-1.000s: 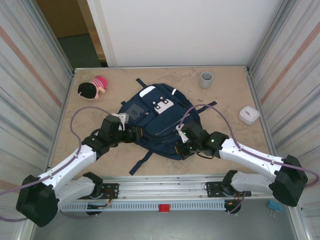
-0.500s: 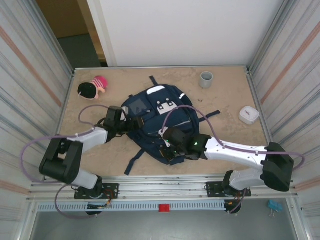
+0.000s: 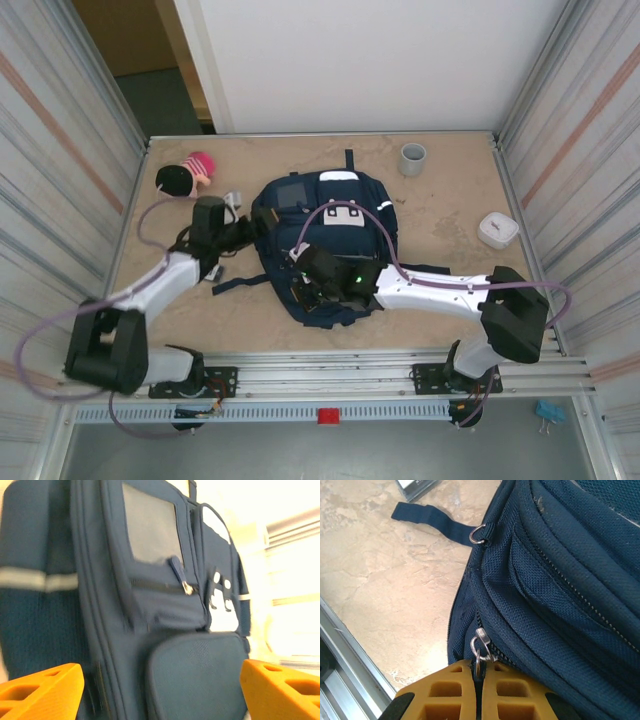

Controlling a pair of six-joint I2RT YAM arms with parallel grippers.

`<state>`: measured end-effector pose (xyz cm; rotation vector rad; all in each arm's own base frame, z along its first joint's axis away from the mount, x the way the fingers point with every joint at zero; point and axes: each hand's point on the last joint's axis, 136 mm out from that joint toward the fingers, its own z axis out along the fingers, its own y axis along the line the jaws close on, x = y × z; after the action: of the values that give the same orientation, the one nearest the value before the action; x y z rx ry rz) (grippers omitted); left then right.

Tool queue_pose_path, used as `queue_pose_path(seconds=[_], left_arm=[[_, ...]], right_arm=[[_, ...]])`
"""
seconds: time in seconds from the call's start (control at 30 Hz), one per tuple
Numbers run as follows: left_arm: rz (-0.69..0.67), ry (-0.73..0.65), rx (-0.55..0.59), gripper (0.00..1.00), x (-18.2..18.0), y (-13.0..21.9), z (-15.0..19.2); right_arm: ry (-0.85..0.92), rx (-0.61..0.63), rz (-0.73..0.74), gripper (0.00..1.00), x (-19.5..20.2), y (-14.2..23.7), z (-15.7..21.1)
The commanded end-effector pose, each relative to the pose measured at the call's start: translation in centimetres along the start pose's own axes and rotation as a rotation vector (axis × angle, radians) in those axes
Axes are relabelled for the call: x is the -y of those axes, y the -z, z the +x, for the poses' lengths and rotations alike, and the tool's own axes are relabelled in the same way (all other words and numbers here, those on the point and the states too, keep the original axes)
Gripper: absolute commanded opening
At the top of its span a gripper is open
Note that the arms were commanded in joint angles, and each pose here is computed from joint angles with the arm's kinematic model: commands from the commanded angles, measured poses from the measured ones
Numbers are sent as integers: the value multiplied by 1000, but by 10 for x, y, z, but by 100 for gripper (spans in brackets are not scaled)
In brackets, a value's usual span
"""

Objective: Pack books, pencil case, and school supplies into a backpack

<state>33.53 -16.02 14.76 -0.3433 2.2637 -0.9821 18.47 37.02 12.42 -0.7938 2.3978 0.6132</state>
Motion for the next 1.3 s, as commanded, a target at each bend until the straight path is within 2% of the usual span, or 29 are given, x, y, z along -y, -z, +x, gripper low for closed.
queue_pose_path(seconds=[0.0, 0.17, 0.3, 0.4, 0.5, 0.67, 0.77, 0.93, 1.07, 1.27], left_arm=[[-20, 157, -65, 78, -12, 21, 48], [19, 240, -84, 75, 0, 37, 87], [65, 275, -79, 72, 9, 31, 94], [109, 263, -93, 66, 23, 22, 92], [102, 268, -125, 50, 26, 12, 94], [22, 286, -116, 16, 4, 0, 93], [-39, 278, -111, 3, -17, 3, 86], [-98, 265, -52, 0, -44, 20, 64], [-123, 230, -15, 0, -53, 35, 47], [-145, 201, -6, 1, -61, 44, 41]], right_arm=[[-8, 53, -66, 0, -19, 3, -20], [1, 46, -88, 0, -22, 2, -16], [7, 47, -117, 0, -27, 1, -16], [7, 46, -119, 0, -27, 2, -16], [8, 50, -123, 0, -27, 4, -16], [11, 52, -103, 0, -20, 16, -14], [-4, 42, -78, 0, -5, 27, -7], [-81, 7, -41, 0, 36, 48, 16], [-162, -8, 21, 0, 74, 63, 37], [-316, 8, -19, 0, 111, 73, 51]])
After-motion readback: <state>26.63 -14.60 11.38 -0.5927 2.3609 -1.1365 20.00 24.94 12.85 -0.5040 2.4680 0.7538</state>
